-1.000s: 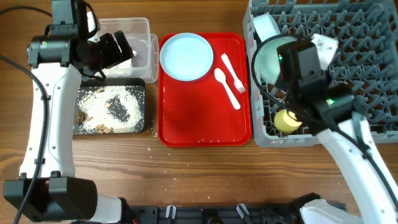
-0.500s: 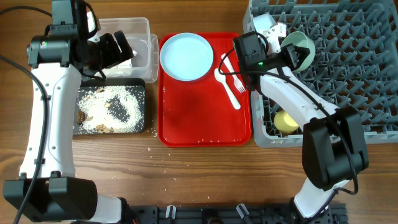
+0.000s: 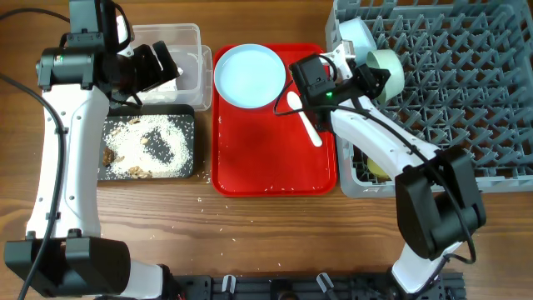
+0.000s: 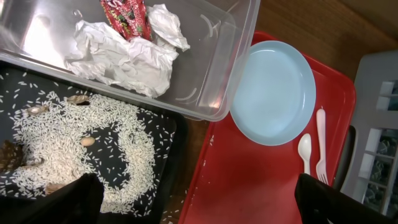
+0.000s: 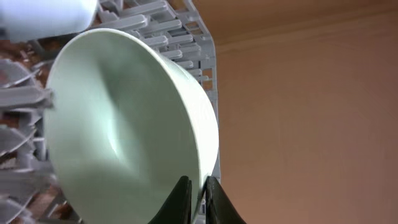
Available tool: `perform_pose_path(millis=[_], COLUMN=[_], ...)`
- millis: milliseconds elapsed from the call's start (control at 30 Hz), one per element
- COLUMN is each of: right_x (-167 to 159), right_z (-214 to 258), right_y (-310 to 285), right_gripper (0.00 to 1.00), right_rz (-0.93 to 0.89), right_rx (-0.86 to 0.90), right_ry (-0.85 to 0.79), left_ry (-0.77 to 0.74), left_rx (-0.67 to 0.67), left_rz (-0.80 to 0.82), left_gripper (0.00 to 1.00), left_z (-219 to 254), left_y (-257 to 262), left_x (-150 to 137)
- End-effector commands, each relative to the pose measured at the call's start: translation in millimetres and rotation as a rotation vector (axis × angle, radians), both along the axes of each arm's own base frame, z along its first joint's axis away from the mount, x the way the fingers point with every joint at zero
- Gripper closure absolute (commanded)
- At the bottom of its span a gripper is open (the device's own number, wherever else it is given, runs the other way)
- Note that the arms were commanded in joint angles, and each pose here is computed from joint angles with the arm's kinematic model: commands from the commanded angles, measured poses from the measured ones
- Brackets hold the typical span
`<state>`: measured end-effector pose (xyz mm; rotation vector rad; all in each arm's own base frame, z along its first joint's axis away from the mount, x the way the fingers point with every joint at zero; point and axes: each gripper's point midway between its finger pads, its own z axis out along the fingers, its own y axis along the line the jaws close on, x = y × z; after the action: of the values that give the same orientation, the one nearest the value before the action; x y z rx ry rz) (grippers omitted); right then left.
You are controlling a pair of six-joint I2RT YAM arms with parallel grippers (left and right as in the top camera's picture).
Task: Sort waste into correct bins and load items into the dishwasher rack
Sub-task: 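Grasp the white plate and stand it upright in the rack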
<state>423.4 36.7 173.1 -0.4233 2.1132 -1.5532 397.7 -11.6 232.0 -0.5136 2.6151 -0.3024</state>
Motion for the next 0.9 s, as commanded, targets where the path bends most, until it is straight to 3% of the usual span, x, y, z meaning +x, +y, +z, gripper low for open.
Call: perform_pose_path(millis=[0, 100, 167, 233, 300, 333, 400, 500, 667, 867], right_x=[-2, -7, -6, 3, 7, 10, 20, 30, 27, 24], right_z=[-16, -6, 1, 18, 38, 45, 31, -38, -134, -171], right_y=[35, 65, 73, 109, 158, 170, 186, 218, 242, 236], right_gripper=[0.61, 0.24, 0.16, 0.14, 0.3, 0.38, 0.41, 0.44, 0.54, 0.63], right_rz=[0.098, 0.17, 0.202, 0.335, 0.47, 0.455, 0.303, 0.168, -0.074, -0.165], right_rx=[0.039, 0.06, 0.116, 0.411, 0.806, 1.002, 1.398, 1.638, 1.775, 1.746], right_ry=[0.056, 0.022, 0.005, -0.047, -0.124, -0.19, -0.252, -0.114, 0.003, 0.008], left_ry=[-0.017, -0.017, -0.017, -0.017, -0.017, -0.017, -0.017, -0.017, -0.017, -0.017], left_rx=[0.006, 0.006, 0.006, 0.006, 0.006, 0.006, 0.006, 0.006, 0.006, 0.006], left_rz=[0.014, 0.014, 0.014, 0.014, 0.013, 0.013, 0.014, 0.013, 0.014, 0.014], left_gripper=[0.0, 0.0, 0.0, 0.0, 0.0, 0.0, 0.0, 0.0, 0.0, 0.0], left_z=[6, 6, 6, 6, 6, 6, 6, 6, 6, 6], left_y=[3, 3, 3, 3, 3, 3, 3, 3, 3, 3], left_x=[1, 1, 1, 1, 1, 1, 1, 1, 1, 1])
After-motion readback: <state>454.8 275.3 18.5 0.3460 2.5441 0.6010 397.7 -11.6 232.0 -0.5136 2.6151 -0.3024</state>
